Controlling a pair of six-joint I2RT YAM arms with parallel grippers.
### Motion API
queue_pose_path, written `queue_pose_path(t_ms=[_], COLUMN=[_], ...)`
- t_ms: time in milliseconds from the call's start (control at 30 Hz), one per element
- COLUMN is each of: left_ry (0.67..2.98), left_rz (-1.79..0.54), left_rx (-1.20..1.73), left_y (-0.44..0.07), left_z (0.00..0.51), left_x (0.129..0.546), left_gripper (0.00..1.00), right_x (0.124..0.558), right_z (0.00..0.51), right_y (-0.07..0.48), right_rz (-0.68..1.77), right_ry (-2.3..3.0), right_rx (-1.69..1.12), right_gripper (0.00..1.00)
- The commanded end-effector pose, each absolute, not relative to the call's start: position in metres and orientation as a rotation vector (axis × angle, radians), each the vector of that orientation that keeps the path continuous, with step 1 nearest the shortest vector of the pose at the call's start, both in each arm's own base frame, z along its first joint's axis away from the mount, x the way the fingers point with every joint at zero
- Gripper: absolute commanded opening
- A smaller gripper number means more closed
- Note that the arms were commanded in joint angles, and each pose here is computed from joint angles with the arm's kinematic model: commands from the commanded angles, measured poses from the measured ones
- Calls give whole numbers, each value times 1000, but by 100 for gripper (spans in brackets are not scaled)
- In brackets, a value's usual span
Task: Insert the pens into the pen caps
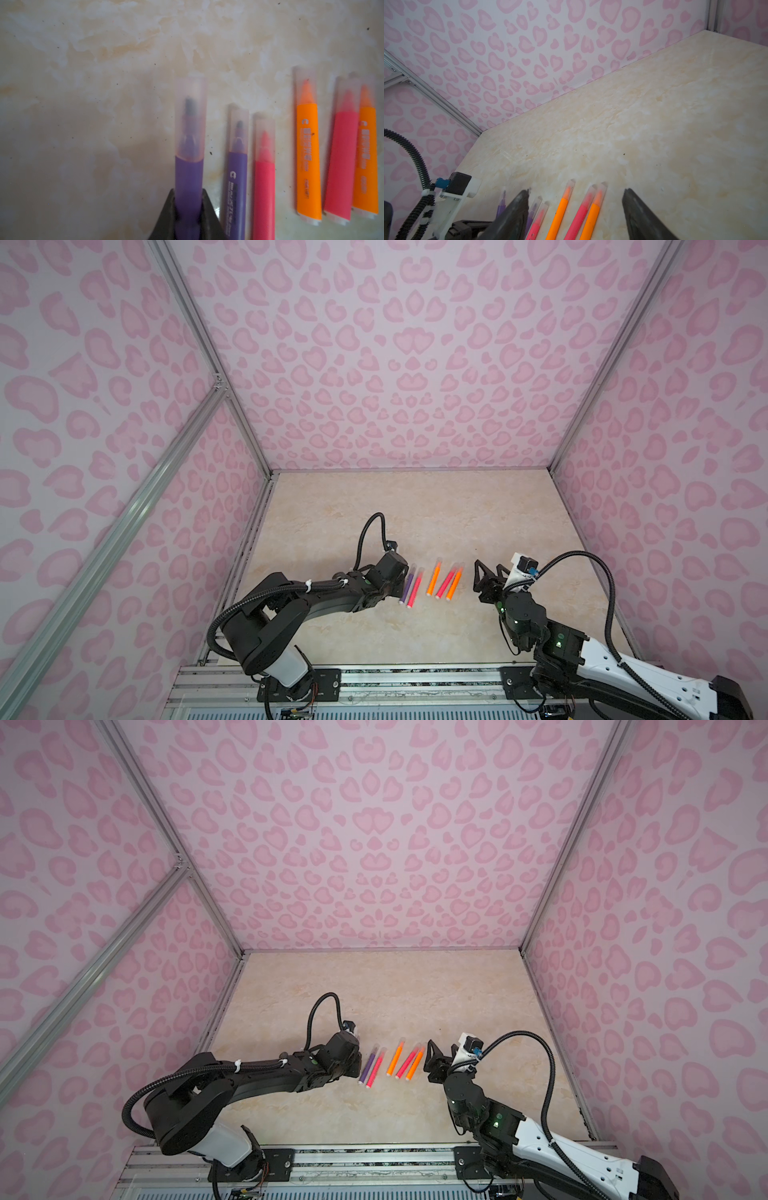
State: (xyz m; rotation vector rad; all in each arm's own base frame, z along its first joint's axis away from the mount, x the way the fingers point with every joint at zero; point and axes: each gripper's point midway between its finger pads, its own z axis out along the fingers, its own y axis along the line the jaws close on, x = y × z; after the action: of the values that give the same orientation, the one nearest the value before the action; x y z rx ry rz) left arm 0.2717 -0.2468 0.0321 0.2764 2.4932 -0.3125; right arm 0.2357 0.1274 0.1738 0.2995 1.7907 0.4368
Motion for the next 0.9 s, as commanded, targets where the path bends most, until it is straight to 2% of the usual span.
queue_pose_path(t_ms=[0, 167, 233, 267, 367, 467, 600, 667, 700, 733, 767, 867], left_ry=[2469, 2430, 2406, 2382, 2272, 2052, 1776, 1698, 1688, 1687, 1671, 1647], left_rz=[-315, -342, -331, -333, -348, -311, -36, 63, 114, 144, 177, 257], left_rx=[259, 262, 257, 253, 225, 104, -256, -320, -308, -313, -328, -388], left_y=[-248, -249, -246, -245, -234, -203, -114, -87, -78, -71, -62, -30], left_z=[40, 57, 71, 83, 130, 192, 253, 266, 267, 268, 271, 268], left_x=[277, 278, 280, 281, 283, 290, 290, 285, 283, 282, 281, 290], left_gripper=[43, 54, 56, 56, 56, 57, 68, 74, 82, 99, 96, 96], right_x=[241, 253, 260, 263, 277, 295, 330, 345, 350, 352, 355, 357], right_z=[171, 168, 168, 170, 193, 221, 239, 241, 241, 239, 235, 207], right_y=[124, 121, 124, 127, 132, 130, 125, 101, 80, 66, 46, -7], right_rz=[378, 229, 183, 160, 88, 28, 42, -43, -129, -177, -220, -238], right_ry=[1811, 1880, 1904, 1911, 1874, 1795, 1771, 1768, 1762, 1757, 1749, 1763], right_rx=[302, 289, 267, 236, 176, 139, 92, 136, 166, 195, 234, 330], right_gripper=[76, 76, 77, 85, 96, 99, 99, 99, 99, 99, 98, 98])
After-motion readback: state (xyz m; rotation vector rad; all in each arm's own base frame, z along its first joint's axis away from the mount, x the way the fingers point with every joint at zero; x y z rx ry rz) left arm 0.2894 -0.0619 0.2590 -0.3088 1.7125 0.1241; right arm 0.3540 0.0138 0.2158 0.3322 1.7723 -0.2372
